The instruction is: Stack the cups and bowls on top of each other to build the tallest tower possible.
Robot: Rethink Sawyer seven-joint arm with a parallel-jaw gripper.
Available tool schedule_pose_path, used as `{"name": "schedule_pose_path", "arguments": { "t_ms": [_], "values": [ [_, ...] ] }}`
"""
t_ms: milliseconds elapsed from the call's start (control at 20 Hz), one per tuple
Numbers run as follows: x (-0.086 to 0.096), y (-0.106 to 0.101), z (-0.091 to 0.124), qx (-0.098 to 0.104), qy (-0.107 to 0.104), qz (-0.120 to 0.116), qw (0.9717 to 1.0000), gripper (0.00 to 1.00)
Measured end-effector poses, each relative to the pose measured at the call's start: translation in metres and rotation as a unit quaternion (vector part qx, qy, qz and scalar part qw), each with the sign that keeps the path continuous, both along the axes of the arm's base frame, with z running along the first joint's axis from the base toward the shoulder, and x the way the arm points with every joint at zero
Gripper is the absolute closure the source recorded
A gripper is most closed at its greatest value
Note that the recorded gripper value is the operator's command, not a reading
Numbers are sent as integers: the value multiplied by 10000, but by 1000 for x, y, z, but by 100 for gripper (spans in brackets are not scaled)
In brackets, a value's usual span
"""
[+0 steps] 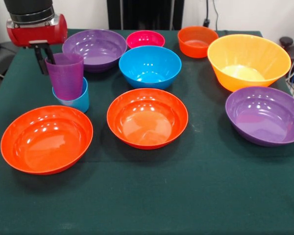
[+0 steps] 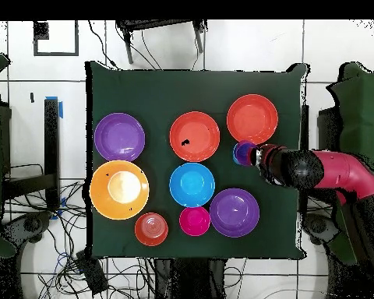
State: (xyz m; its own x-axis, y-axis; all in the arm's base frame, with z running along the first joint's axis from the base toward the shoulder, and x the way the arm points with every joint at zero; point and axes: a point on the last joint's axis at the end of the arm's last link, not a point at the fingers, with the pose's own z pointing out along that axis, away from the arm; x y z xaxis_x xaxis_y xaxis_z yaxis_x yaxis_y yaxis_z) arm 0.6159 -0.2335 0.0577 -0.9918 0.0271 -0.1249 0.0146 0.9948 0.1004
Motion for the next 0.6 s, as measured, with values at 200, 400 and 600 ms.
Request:
{"name": "schedule_pose_path", "arguments": {
  "t_ms": [200,400,600],
  "values": [
    [-1,1,0,6,9,7,10000,100],
    [-2,3,-1,14,23,21,10000,100],
    [-5,5,-1,26,44,41,10000,100]
  ]
}}
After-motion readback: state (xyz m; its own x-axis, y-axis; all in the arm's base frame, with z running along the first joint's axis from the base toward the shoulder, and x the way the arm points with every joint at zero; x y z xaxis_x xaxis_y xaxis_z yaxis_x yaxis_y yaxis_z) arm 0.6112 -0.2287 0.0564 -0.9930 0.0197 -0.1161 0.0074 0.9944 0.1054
